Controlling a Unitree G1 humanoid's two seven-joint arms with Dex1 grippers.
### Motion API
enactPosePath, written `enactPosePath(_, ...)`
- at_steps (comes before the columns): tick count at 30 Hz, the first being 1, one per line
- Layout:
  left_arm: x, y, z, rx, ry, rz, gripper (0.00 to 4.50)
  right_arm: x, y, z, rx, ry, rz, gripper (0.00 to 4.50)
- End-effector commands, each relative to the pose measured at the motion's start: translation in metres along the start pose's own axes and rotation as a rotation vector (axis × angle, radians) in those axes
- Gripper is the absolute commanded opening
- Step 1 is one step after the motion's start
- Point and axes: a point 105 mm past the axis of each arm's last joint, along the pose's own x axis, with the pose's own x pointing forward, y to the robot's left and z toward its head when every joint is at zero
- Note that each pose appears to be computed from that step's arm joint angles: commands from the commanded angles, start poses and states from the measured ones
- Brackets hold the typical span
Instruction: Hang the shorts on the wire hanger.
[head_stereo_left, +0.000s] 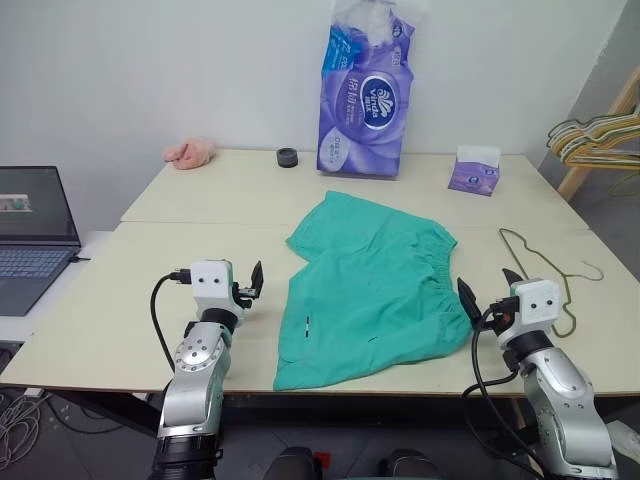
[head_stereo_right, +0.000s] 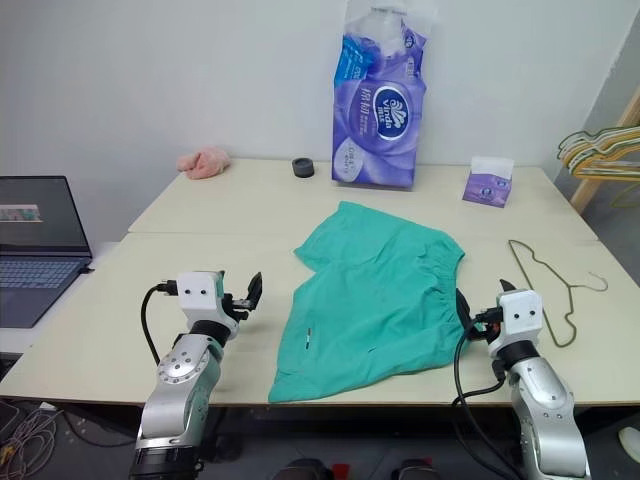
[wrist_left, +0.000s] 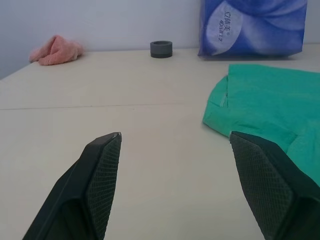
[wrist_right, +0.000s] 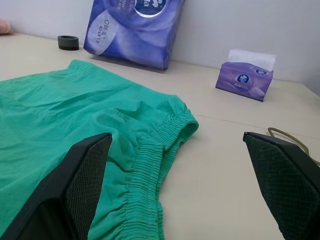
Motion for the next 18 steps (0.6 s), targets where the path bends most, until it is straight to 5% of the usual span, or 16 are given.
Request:
enactPosePath(1, 0.004, -0.006, 0.019, 0.013, -0.066, -0.041, 3.65, 0.002, -0.006, 0.022, -0.019, -0.075, -0.023, 4.49)
enactPosePath(18, 0.01, -0.043, 0.025, 0.072, -0.068, -0.29, 3.65, -0.009, -0.008, 0.021, -0.016, -0.035, -0.065, 4.49)
